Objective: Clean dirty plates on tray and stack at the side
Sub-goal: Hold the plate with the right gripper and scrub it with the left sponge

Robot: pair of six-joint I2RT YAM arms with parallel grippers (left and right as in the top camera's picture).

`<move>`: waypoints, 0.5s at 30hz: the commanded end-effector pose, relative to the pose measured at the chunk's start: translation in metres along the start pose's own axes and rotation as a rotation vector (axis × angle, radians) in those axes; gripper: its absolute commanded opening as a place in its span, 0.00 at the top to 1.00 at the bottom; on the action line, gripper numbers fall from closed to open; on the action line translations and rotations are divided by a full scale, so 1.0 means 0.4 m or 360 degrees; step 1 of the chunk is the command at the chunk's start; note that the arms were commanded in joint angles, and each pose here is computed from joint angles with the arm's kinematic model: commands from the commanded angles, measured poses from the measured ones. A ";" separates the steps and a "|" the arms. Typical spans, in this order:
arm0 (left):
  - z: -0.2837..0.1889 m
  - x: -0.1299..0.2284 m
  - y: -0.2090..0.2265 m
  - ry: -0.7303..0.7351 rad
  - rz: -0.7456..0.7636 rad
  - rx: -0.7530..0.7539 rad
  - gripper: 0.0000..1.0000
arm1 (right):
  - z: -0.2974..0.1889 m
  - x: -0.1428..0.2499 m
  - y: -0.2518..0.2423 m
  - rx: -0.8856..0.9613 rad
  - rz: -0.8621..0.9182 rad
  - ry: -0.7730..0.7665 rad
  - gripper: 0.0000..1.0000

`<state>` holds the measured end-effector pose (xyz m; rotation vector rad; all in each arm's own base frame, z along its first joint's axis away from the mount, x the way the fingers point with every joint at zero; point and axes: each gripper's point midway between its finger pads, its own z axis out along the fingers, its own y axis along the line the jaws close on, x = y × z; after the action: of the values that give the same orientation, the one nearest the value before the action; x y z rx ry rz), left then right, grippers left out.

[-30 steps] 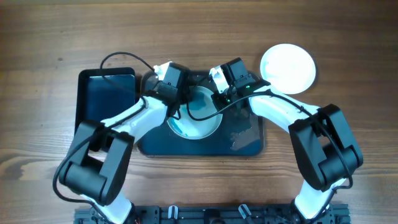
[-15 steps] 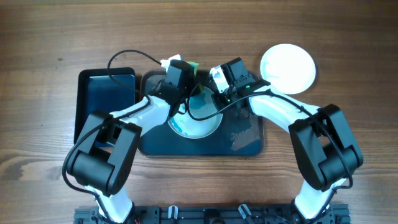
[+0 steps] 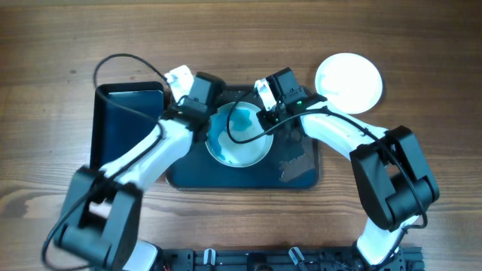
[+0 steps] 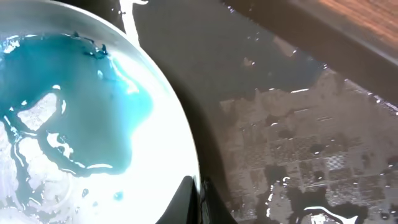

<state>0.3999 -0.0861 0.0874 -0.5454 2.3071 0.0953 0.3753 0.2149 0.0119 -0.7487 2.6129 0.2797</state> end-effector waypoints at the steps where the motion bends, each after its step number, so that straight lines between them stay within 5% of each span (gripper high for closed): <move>1: -0.074 -0.068 0.064 0.0001 -0.0103 0.0039 0.96 | -0.031 -0.056 -0.032 0.0097 -0.0078 -0.0080 0.96; 6: -0.073 -0.017 0.304 0.0374 -0.0287 -0.0241 0.96 | -0.137 -0.135 -0.023 0.0174 -0.0272 -0.0265 0.96; 15: -0.034 0.014 0.423 0.0540 -0.0479 -0.0376 0.96 | -0.518 -0.306 -0.036 0.1534 -0.0986 -0.0445 0.96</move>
<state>0.3167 0.0631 0.0880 -1.0874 2.4957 0.1590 0.4100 0.2217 0.1703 -0.9809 2.0160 -0.4046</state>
